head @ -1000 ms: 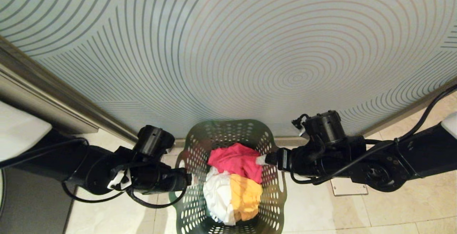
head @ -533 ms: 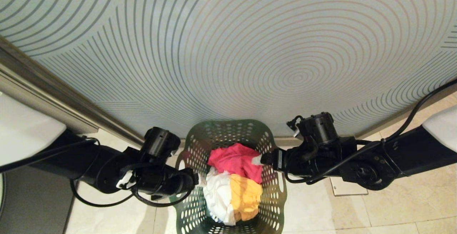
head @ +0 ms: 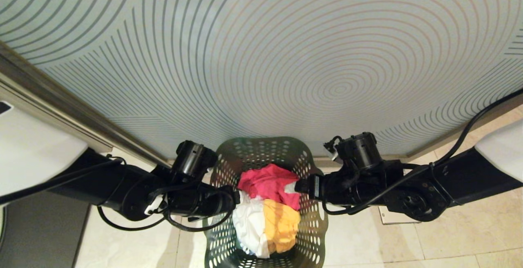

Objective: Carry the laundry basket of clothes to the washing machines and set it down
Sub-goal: Pick up the clothes basket and put it beside the washing machine

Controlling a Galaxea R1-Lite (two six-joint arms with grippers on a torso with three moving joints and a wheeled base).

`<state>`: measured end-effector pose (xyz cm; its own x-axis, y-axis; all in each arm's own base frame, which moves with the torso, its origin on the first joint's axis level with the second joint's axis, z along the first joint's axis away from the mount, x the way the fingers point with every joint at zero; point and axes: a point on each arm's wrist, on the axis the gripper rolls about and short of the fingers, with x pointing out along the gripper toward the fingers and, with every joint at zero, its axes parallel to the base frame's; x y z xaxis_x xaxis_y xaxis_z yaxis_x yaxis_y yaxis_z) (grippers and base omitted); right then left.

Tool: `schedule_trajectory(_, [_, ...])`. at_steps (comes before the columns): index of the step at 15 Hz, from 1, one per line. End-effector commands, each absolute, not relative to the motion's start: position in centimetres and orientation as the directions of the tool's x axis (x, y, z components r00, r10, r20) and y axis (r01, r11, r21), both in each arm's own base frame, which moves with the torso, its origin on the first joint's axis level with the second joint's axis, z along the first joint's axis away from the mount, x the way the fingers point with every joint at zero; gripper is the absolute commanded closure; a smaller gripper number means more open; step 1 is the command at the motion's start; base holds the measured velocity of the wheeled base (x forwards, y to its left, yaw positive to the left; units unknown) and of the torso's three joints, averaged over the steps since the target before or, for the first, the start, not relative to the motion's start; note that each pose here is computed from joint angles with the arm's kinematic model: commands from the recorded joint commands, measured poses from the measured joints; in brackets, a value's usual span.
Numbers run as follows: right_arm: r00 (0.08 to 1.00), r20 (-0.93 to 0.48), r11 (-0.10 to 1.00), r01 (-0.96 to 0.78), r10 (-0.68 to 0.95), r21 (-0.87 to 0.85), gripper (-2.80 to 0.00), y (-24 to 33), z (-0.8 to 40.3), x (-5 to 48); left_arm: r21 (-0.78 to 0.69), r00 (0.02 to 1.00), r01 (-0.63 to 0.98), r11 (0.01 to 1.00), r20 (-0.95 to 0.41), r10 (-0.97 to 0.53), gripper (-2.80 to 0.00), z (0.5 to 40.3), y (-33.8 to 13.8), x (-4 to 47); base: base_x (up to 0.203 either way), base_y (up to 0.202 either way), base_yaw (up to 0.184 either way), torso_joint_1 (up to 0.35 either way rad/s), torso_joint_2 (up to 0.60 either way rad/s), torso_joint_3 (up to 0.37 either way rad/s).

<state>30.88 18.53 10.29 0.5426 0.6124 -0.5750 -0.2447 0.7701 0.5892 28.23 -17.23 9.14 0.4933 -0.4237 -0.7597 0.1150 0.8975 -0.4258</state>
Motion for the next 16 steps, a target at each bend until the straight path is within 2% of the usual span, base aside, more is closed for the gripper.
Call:
schedule_trajectory(1, [0.538, -0.577, 0.769, -0.243, 0.614, 0.591, -2.80, 18.7, 10.1, 31.0, -0.431, 0.487, 0.112, 0.896, -0.762, -0.427, -2.80, 9.0, -17.3, 28.2, 0.000, 0.000, 0.000, 0.000, 0.00, 0.000])
schedule_trajectory(5, [0.537, -0.585, 0.775, -0.242, 0.609, 0.585, -2.80, 19.5, 7.5, 31.9, -0.489, 0.449, 0.088, 0.868, -0.758, -0.473, -2.80, 7.7, -17.9, 28.9, 0.000, 0.000, 0.000, 0.000, 0.00, 0.000])
schedule_trajectory(8, [0.590, -0.584, 0.806, -0.213, 0.557, 0.553, -2.80, 20.0, 5.4, 33.1, -0.464, 0.439, 0.072, 0.883, -0.780, -0.446, -2.80, 6.0, -18.3, 29.5, 0.000, 0.000, 0.000, 0.000, 0.00, 0.000])
schedule_trajectory(12, [0.604, -0.571, 0.805, -0.220, 0.556, 0.551, -2.80, 20.1, 5.3, 33.3, -0.455, 0.449, 0.070, 0.888, -0.780, -0.435, -2.80, 5.8, -18.7, 30.1, 0.000, 0.000, 0.000, 0.000, 0.00, 0.000])
schedule_trajectory(13, [0.606, -0.570, 0.806, -0.221, 0.555, 0.550, 0.00, 20.1, 5.3, 33.3, -0.456, 0.452, 0.076, 0.887, -0.777, -0.438, -2.80, 5.9, -18.9, 30.1, 0.000, 0.000, 0.000, 0.000, 0.00, 0.000])
schedule_trajectory(16, [0.614, -0.561, 0.804, -0.222, 0.555, 0.551, 0.00, 20.1, 5.6, 33.6, -0.445, 0.466, 0.074, 0.893, -0.776, -0.425, -2.80, 6.0, -19.1, 30.2, 0.000, 0.000, 0.000, 0.000, 0.00, 0.000])
